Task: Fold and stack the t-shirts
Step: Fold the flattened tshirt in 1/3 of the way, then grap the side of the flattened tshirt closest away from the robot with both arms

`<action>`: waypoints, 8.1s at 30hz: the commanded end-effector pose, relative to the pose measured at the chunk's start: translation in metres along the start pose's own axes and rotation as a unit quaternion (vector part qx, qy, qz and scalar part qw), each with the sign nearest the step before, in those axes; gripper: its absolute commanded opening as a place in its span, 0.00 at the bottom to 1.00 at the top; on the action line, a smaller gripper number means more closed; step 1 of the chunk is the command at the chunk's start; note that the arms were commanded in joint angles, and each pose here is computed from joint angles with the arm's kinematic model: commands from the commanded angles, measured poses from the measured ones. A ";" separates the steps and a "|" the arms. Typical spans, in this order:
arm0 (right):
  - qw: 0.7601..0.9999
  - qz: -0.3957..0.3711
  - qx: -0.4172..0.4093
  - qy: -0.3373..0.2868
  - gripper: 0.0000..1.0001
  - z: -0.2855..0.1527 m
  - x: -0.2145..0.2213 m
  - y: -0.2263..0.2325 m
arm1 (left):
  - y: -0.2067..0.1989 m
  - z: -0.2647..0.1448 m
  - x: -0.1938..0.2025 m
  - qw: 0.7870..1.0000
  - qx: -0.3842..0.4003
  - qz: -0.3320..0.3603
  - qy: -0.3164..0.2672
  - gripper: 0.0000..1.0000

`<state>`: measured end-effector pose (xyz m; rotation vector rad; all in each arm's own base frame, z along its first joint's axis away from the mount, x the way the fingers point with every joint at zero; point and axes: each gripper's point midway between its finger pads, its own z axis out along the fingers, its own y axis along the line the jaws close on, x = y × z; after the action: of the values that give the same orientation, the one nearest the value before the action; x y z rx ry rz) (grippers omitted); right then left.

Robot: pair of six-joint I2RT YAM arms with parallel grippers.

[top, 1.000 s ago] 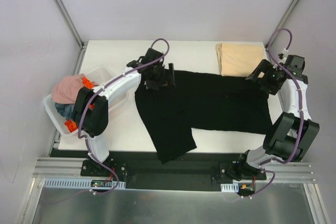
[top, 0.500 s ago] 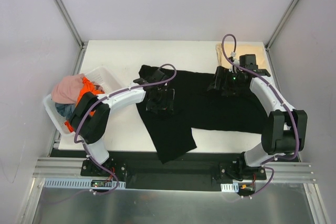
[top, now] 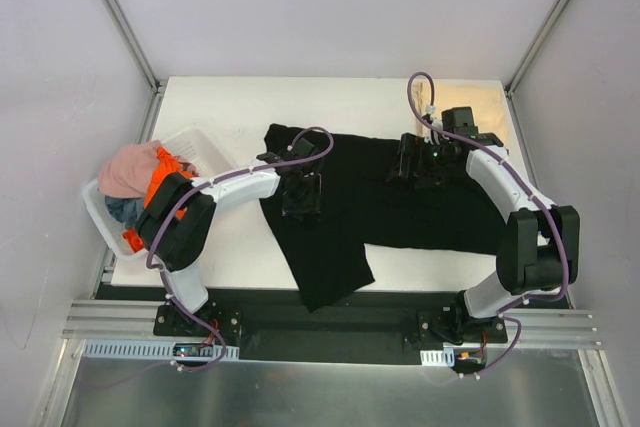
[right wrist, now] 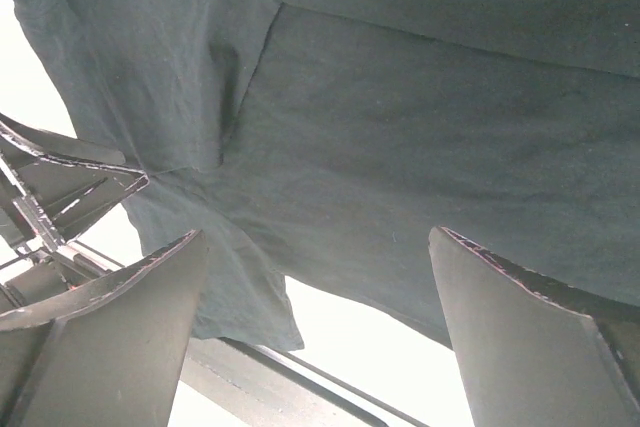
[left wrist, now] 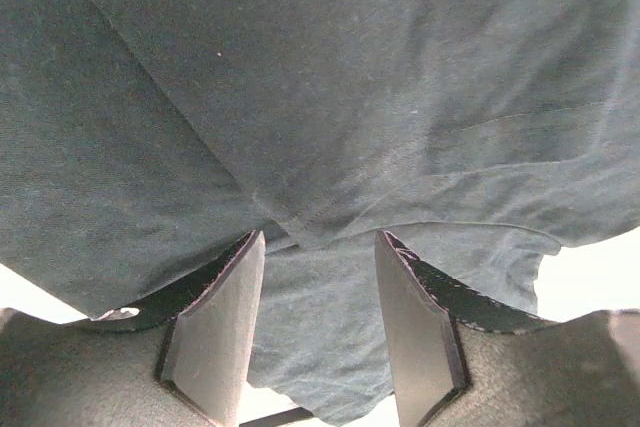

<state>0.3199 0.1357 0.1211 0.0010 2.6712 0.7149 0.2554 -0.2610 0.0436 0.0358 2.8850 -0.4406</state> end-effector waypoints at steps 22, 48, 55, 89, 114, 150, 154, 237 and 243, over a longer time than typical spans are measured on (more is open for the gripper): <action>0.999 -0.032 0.005 0.034 0.99 0.018 0.015 0.011 | 0.003 -0.023 -0.025 0.999 -0.003 -0.006 -0.042 0.00; 0.983 -0.153 -0.052 0.083 0.64 0.112 0.057 0.104 | 0.043 -0.034 -0.071 0.995 -0.011 -0.063 -0.073 0.00; 0.989 -0.115 -0.025 0.092 0.54 0.129 0.056 0.101 | 0.045 -0.029 -0.066 0.996 -0.013 -0.069 -0.064 0.00; 0.996 -0.058 0.038 0.058 0.01 0.121 0.046 0.097 | 0.037 -0.029 -0.060 0.996 0.010 -0.077 -0.052 0.00; 0.988 -0.069 0.104 0.087 0.01 0.076 0.062 0.071 | 0.011 -0.024 -0.012 0.995 0.039 -0.091 0.003 0.00; 0.977 0.068 0.196 0.050 0.97 0.047 -0.012 -0.060 | -0.029 -0.018 -0.120 0.995 0.067 -0.034 -0.065 0.99; 0.972 0.094 0.209 0.052 0.97 0.055 -0.019 -0.083 | -0.014 0.007 -0.125 0.997 0.036 -0.044 -0.049 0.99; 0.942 0.149 0.234 -0.188 0.97 -0.075 0.019 -0.100 | 0.018 -0.006 0.171 0.994 -0.026 -0.018 0.108 0.27; 0.943 0.149 0.222 -0.197 0.97 -0.079 0.022 -0.096 | 0.026 -0.004 0.159 0.994 -0.038 -0.021 0.097 0.13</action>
<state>0.2781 0.0138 0.1168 0.6052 2.4595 0.1004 0.0736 -0.2364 0.0041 0.0052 3.1897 -0.3705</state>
